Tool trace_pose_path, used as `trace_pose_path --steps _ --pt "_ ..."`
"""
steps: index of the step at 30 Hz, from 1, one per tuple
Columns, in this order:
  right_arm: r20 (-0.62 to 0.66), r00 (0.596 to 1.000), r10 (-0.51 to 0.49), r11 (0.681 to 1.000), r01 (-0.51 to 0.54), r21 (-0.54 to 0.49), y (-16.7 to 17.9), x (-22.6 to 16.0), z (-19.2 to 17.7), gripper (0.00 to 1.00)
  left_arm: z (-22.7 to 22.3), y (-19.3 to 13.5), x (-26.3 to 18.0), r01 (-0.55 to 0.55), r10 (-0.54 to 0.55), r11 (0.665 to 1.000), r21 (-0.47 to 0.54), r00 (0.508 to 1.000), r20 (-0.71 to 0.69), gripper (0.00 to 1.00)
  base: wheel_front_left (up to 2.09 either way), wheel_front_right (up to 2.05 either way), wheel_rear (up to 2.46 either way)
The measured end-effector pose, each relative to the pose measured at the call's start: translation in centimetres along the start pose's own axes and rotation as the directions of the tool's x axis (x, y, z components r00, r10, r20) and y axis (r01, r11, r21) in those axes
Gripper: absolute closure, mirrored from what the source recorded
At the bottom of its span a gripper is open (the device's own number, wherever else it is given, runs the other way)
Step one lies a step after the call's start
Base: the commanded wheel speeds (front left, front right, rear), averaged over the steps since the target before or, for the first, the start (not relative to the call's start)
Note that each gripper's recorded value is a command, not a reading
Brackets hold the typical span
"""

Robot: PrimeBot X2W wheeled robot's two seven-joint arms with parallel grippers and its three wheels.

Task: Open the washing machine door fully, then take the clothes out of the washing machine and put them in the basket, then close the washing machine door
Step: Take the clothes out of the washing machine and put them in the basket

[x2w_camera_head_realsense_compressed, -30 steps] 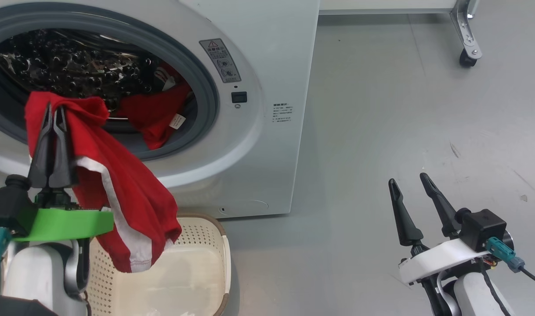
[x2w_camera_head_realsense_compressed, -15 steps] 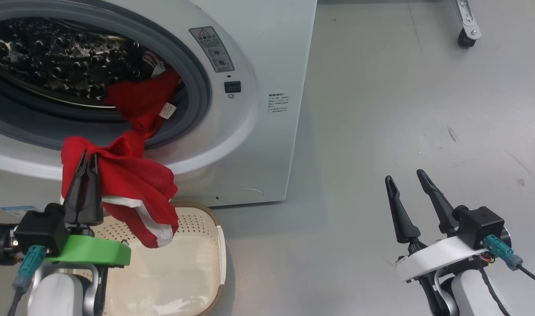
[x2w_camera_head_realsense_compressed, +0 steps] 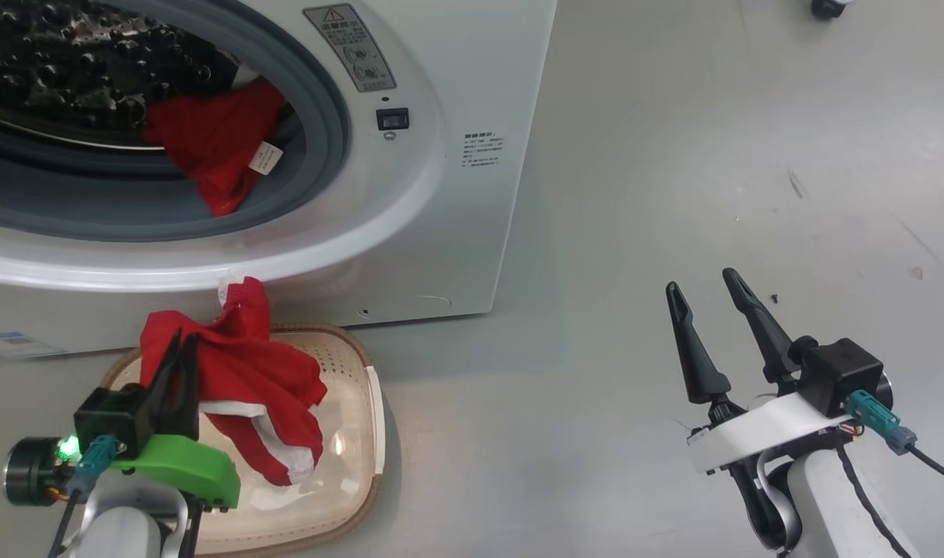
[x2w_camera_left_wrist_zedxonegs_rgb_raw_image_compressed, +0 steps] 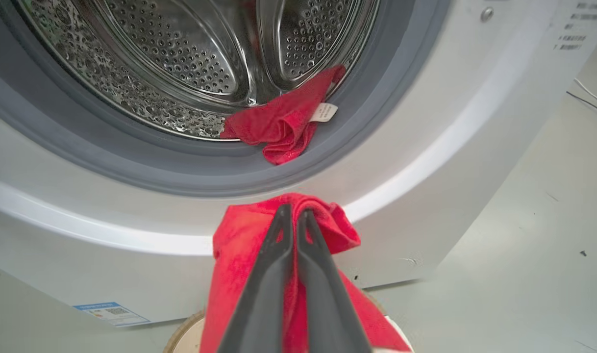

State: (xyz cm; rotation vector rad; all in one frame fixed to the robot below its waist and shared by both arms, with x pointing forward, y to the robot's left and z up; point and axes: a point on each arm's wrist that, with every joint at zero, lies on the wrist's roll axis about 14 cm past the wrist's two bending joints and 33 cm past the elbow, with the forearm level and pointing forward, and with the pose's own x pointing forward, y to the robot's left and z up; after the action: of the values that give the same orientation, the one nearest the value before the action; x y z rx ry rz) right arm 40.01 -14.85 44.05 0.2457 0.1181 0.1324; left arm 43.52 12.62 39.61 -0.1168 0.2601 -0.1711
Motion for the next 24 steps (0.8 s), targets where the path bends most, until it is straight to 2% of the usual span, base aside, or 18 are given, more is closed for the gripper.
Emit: trace_pose_path --steps 10,24 --pt "-0.039 0.999 -0.011 1.0 0.011 -0.007 -0.8 1.4 -1.5 0.0 -7.8 0.1 0.0 0.035 -0.026 0.999 0.031 0.966 -0.257 1.0 0.0 0.0 0.0" --pt "-0.084 0.995 -0.059 0.998 0.057 -0.021 -2.9 2.4 -3.3 0.0 -13.1 -1.0 2.1 0.078 -0.069 0.997 0.006 0.912 -0.405 1.0 0.0 0.0 0.0"
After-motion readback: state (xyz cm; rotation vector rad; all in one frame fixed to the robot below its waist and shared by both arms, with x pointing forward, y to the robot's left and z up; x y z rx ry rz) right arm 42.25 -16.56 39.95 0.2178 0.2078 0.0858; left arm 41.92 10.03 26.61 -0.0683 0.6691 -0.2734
